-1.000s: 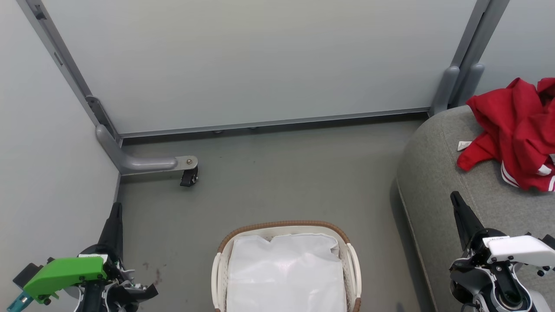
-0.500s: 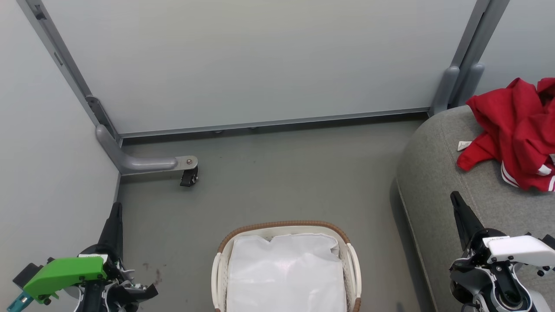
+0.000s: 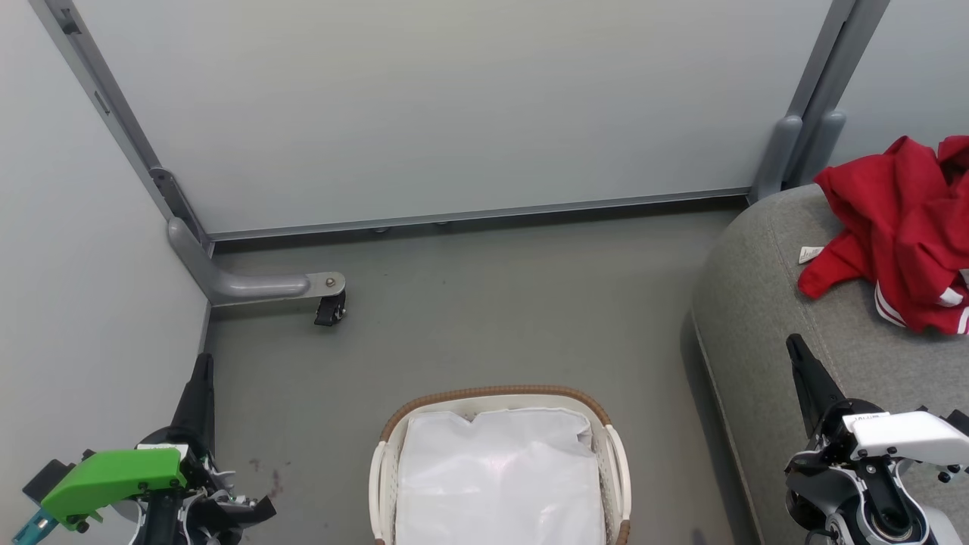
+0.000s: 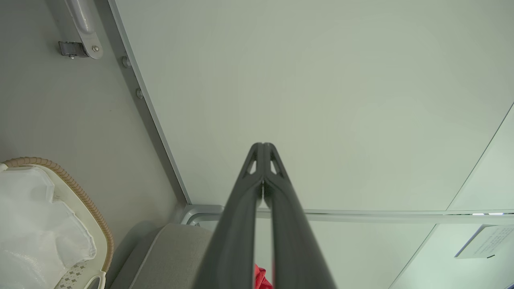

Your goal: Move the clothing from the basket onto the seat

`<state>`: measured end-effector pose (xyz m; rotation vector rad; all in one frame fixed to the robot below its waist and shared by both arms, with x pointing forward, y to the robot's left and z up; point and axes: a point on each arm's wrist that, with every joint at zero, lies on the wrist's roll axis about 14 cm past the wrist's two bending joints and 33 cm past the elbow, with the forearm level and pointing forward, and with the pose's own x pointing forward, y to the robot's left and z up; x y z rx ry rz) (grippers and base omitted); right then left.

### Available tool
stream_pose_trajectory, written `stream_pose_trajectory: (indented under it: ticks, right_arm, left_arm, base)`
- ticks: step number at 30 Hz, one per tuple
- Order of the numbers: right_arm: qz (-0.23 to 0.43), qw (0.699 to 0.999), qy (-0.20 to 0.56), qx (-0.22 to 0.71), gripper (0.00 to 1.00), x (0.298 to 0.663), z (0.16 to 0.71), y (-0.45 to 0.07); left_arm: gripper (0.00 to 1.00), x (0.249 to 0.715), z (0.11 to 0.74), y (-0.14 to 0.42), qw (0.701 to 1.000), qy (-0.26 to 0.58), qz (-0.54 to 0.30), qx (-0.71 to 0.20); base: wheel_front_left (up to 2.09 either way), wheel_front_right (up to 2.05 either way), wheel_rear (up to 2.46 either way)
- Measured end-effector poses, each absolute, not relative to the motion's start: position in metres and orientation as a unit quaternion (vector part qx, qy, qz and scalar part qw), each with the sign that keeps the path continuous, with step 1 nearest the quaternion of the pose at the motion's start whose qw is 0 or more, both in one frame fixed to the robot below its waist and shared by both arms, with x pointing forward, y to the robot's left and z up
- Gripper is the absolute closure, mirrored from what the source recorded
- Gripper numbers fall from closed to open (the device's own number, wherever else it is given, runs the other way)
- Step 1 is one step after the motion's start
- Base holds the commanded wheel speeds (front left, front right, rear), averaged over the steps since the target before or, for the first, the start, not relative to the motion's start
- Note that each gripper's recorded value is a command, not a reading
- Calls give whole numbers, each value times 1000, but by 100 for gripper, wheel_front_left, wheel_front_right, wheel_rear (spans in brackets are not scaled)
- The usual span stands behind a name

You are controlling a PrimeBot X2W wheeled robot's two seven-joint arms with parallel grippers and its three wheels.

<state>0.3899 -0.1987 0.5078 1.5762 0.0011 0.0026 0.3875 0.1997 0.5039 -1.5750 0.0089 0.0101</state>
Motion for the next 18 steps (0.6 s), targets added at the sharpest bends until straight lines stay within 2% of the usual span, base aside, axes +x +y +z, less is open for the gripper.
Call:
stream_pose_trajectory:
  ticks: [18]
  right_arm:
    - [1, 705, 1, 709, 100, 390, 508, -199]
  left_arm:
    - [100, 388, 504, 200, 706, 4, 5, -709]
  base:
    - [0, 0, 0]
